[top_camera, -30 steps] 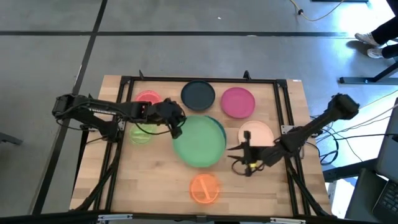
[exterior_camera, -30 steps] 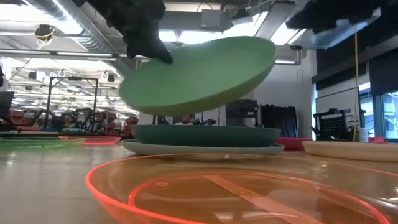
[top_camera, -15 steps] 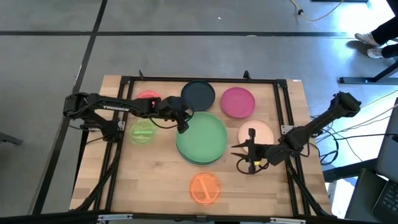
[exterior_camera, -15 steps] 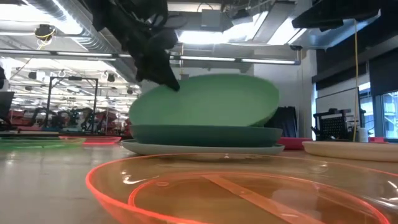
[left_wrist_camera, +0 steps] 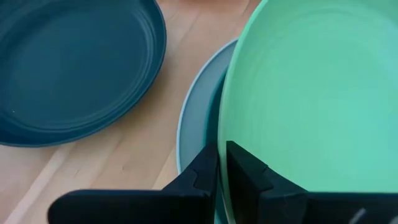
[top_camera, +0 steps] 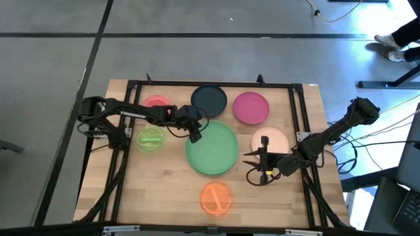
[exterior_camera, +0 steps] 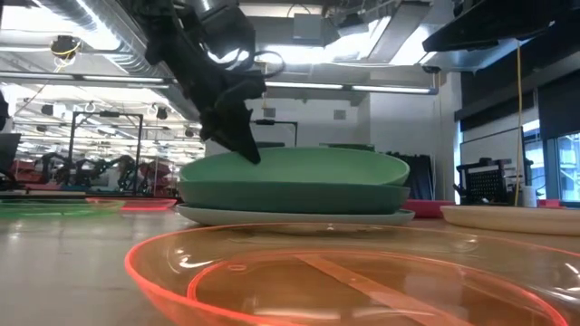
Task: Stack plastic plates
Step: Stack the green plate on top of the dark green plate, then stack the pink plate on top of the green plate
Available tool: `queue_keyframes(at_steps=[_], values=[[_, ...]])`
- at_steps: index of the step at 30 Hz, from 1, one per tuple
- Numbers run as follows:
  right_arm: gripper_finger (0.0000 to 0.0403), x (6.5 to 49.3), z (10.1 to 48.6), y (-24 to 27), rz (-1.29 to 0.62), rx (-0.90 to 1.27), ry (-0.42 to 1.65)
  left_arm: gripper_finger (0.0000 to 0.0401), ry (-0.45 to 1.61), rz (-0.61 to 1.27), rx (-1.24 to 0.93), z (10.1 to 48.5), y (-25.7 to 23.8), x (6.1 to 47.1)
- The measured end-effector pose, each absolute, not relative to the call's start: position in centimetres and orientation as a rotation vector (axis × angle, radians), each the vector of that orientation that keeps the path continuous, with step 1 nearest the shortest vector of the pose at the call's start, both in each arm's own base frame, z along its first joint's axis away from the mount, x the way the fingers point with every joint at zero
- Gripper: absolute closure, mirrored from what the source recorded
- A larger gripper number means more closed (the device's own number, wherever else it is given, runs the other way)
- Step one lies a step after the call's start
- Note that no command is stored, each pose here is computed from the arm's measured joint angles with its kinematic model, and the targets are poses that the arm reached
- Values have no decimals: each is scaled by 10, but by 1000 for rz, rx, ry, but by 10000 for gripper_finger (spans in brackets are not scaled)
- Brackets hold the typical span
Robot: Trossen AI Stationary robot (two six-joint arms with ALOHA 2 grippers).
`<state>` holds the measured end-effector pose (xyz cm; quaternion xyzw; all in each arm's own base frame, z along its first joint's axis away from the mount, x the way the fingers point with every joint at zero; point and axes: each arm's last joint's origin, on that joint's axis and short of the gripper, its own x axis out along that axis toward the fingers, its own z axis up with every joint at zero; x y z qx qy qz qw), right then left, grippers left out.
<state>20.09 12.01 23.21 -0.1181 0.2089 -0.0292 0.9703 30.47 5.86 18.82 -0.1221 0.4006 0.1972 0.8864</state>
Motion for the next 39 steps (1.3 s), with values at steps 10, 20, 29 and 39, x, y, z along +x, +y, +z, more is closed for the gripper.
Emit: queue_keyframes(at_steps=[10, 20, 29, 39], values=[[295, 201, 232, 120, -63, -243, 426, 374, 820, 450, -235, 186, 60, 307], [295, 201, 232, 120, -63, -243, 426, 284, 817, 439, -210, 191, 59, 305], [295, 201, 232, 120, -65, -242, 424, 267, 619, 338, -63, 224, 13, 299], [295, 214, 231, 92, -205, -218, 448, 285, 346, 88, -15, 188, -62, 267]])
